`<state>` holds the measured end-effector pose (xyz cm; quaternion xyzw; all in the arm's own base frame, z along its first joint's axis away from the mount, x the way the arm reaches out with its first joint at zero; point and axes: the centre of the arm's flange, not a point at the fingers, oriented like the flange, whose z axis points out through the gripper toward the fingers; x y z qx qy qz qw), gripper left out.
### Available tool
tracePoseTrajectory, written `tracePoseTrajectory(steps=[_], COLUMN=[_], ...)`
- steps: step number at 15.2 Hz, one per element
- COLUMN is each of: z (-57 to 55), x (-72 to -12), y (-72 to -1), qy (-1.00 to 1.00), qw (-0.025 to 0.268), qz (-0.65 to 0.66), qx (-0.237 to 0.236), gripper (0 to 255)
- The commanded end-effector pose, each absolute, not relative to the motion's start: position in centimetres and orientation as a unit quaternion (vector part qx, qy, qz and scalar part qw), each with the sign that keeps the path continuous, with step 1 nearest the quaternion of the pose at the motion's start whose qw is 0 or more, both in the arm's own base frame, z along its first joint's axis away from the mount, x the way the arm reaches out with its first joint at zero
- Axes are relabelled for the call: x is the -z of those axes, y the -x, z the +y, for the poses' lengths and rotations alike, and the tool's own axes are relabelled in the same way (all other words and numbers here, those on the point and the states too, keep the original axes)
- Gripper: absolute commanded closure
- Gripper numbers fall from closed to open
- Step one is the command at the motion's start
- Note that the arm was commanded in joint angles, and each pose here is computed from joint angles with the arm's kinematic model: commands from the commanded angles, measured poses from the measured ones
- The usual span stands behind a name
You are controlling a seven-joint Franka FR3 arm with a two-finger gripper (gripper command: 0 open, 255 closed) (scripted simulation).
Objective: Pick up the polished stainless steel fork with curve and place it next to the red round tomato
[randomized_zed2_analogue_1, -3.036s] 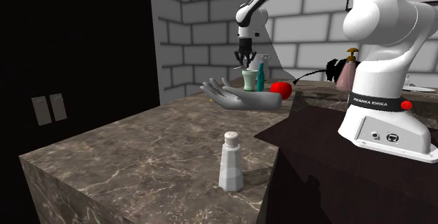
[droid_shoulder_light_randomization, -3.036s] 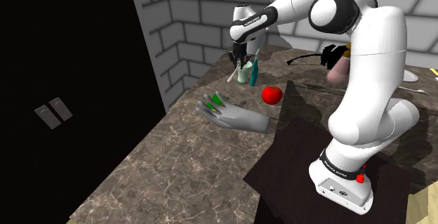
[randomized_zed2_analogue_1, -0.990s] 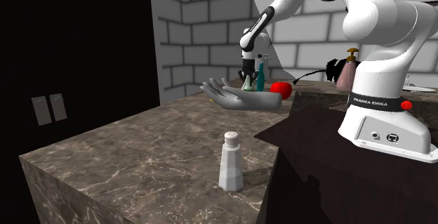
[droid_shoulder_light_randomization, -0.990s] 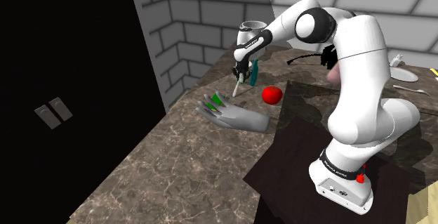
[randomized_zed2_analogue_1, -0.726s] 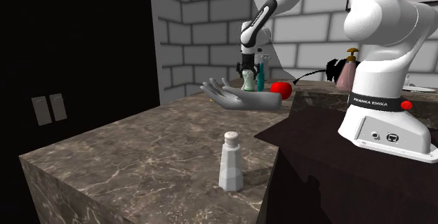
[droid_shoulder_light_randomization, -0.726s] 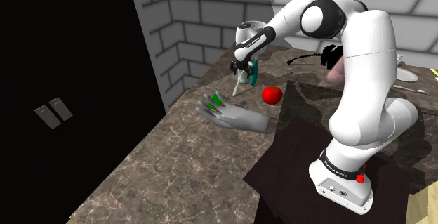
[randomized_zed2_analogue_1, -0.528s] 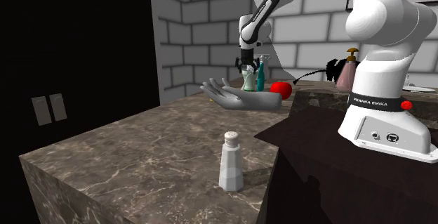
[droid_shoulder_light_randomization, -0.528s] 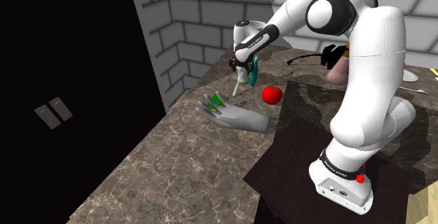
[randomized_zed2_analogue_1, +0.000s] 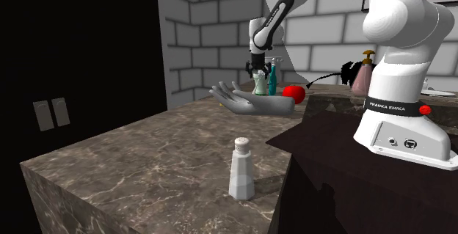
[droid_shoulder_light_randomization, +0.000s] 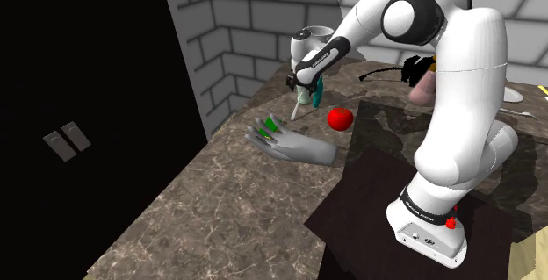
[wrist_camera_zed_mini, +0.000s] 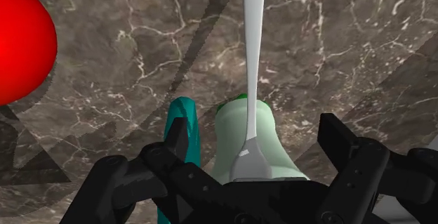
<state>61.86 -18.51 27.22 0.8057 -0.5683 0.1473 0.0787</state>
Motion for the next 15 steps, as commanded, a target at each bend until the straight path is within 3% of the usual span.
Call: tracePoseTrajectory(steps=[1,8,9,15], z=[-18.76,-18.76,-18.76,-18.76], x=[-26.43,-26.44,-26.44,-26.43], y=[-62.03,-62.03,-62.03,-62.02], qy=[-0.806,-0.806,-0.806,-0.806], qw=[0.079,0.079,0.079,0.079], qz=[-0.568,-0.568,-0.568,-0.568], qx=[-0.148,-0.148,-0.148,-0.148], gripper=[0,0,255,255])
